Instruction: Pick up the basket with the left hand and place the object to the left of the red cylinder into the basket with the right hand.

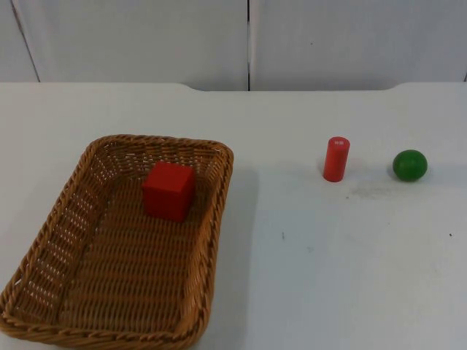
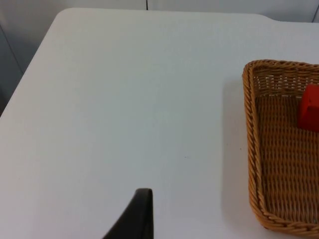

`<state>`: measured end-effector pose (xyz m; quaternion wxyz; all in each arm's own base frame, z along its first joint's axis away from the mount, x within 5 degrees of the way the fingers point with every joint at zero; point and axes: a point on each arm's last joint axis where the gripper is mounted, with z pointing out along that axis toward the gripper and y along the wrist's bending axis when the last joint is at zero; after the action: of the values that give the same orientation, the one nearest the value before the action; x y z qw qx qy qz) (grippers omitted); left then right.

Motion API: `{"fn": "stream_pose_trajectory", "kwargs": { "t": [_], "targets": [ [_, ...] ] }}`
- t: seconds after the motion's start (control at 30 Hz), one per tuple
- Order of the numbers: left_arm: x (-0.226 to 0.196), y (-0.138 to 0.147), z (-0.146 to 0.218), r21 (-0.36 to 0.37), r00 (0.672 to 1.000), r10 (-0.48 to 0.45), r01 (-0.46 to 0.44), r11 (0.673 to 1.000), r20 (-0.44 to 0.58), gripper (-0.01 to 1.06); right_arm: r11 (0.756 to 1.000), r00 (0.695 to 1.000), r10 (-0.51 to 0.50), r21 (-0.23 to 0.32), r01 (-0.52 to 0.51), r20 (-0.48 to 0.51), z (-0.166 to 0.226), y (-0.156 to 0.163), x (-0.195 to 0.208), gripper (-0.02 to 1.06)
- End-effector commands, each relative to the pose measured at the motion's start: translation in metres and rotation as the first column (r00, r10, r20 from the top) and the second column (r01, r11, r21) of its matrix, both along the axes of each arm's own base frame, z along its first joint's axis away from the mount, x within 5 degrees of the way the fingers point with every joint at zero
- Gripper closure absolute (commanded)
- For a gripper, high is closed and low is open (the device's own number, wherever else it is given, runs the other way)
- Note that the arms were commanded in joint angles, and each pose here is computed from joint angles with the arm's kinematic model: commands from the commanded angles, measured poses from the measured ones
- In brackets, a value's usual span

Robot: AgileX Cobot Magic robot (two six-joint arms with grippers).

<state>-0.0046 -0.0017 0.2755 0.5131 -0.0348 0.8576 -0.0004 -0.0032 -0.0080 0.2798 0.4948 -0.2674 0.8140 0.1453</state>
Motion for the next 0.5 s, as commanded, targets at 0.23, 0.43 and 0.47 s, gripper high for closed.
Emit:
{"fn": "stream_pose_trajectory", "kwargs": {
  "t": [0.23,0.43,0.47],
  "targets": [
    [-0.0001,-0.0001,-0.0012,0.0,1.0,0.002,-0.002,1.0,-0.001,0.0,0.978,0.978,-0.21,0.002,0.21,0.013,0.0001,0.001,-0.0016,-0.01],
    [-0.0001,-0.0001,-0.0012,0.0,1.0,0.002,-0.002,1.0,-0.001,0.0,0.954,0.954,-0.3,0.002,0.3,0.013,0.0001,0.0015,-0.0023,-0.01],
    [-0.0001,-0.0001,-0.0012,0.0,1.0,0.002,-0.002,1.0,-0.001,0.0,0.95,0.95,-0.311,0.002,0.311,0.013,0.0001,0.0016,-0.0023,-0.01]
  ]
}}
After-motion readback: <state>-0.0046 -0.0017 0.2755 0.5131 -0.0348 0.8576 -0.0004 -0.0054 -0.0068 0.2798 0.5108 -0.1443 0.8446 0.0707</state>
